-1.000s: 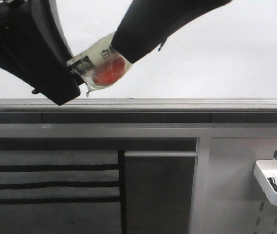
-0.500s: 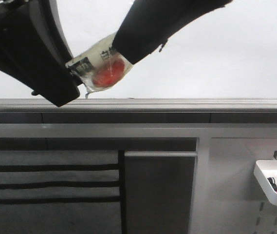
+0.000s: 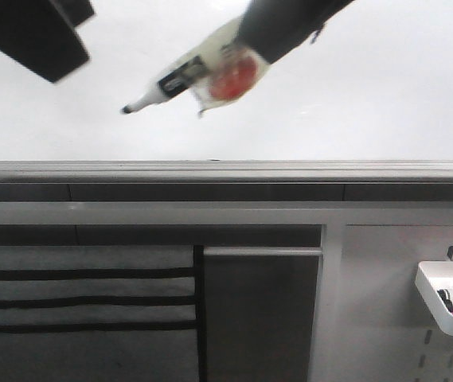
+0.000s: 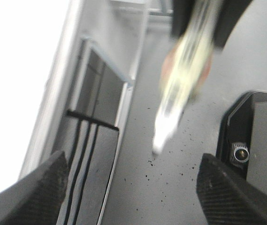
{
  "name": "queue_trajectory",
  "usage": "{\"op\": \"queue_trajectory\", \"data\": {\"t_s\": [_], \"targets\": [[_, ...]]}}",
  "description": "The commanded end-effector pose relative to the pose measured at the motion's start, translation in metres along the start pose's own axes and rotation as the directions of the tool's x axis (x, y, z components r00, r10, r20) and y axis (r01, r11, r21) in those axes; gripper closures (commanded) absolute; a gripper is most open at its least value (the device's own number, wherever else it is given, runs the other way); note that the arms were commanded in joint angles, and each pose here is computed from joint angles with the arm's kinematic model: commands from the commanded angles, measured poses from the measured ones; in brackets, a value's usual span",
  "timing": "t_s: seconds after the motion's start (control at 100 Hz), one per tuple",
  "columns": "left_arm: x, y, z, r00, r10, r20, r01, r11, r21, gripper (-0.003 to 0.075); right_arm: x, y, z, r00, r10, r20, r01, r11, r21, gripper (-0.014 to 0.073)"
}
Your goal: Write number 3 on whiteboard
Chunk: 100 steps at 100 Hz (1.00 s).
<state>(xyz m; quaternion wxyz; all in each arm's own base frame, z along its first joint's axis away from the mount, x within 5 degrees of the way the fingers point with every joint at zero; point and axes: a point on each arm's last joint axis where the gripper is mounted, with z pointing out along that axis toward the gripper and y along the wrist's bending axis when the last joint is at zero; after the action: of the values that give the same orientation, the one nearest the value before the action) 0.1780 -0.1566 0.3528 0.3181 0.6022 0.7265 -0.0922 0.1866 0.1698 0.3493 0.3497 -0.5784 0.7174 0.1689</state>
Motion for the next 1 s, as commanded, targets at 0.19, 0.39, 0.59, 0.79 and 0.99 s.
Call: {"op": "queue_trajectory", "data": {"t_s": [0.19, 0.39, 0.59, 0.79, 0.99], "targets": [[0.030, 0.004, -0.069, 0.945, -0.296, 0.138, 0.319, 0.927, -0.196, 0.0285, 0.017, -0.005, -0.082, 0.937, 0.317, 0.149, -0.349, 0.879, 0.325, 0.0624], [0.065, -0.014, -0.087, 0.858, -0.446, 0.254, 0.508, 0.809, -0.295, 0.0332, 0.047, 0.007, -0.095, 0.852, 0.433, 0.294, -0.520, 0.763, 0.383, 0.0624], [0.080, -0.026, -0.087, 0.841, -0.445, 0.308, 0.534, 0.776, -0.336, 0.0334, 0.064, 0.018, -0.088, 0.850, 0.446, 0.281, -0.525, 0.760, 0.383, 0.0624], [0.081, -0.026, -0.085, 0.841, -0.449, 0.302, 0.534, 0.777, -0.334, 0.0334, 0.058, 0.011, -0.081, 0.814, 0.479, 0.328, -0.575, 0.745, 0.338, 0.0624], [0.081, -0.026, -0.085, 0.841, -0.449, 0.302, 0.534, 0.777, -0.334, 0.0334, 0.034, -0.019, -0.063, 0.802, 0.565, 0.193, -0.597, 0.755, 0.272, 0.0624]]}}
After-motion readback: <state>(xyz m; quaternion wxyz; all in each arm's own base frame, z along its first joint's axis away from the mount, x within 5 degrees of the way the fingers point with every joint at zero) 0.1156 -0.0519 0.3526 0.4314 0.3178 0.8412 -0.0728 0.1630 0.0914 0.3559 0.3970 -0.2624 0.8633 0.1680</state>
